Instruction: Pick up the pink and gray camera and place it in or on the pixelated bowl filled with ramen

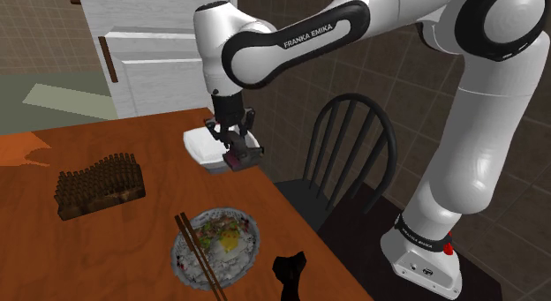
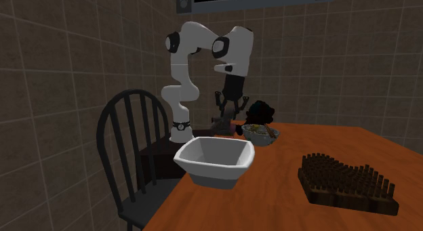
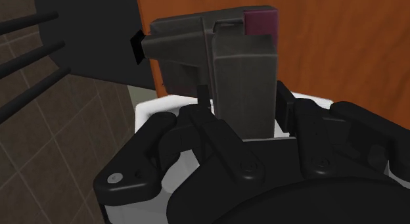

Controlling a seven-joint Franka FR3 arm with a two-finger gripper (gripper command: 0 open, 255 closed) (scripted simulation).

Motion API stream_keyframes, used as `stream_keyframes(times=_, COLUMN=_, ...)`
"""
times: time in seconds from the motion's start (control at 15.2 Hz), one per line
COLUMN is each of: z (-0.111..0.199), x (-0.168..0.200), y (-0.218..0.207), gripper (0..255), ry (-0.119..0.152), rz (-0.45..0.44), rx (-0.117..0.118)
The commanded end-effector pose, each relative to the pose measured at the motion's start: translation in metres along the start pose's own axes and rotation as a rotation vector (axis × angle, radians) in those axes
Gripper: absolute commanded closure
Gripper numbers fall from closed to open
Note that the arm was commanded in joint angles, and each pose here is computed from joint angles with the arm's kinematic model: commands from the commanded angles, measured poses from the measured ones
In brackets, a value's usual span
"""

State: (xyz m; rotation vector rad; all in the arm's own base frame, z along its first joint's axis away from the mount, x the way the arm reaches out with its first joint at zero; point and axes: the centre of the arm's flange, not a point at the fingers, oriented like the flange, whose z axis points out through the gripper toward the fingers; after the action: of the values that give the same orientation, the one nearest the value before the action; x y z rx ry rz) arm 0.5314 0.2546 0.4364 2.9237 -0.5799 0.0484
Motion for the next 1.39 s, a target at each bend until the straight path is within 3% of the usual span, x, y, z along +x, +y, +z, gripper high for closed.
stream_keyframes(times=0.0, z=-0.010, x=0.000, y=0.001, gripper=255, ry=0.000, rz=0.000, rx=0.000)
stream_keyframes(times=0.73, z=-0.063, x=0.004, y=0.009, gripper=255, ry=0.000, rz=0.000, rx=0.000)
stream_keyframes(times=1.32, z=-0.097, x=-0.092, y=-0.053, gripper=255, ry=0.000, rz=0.000, rx=0.000)
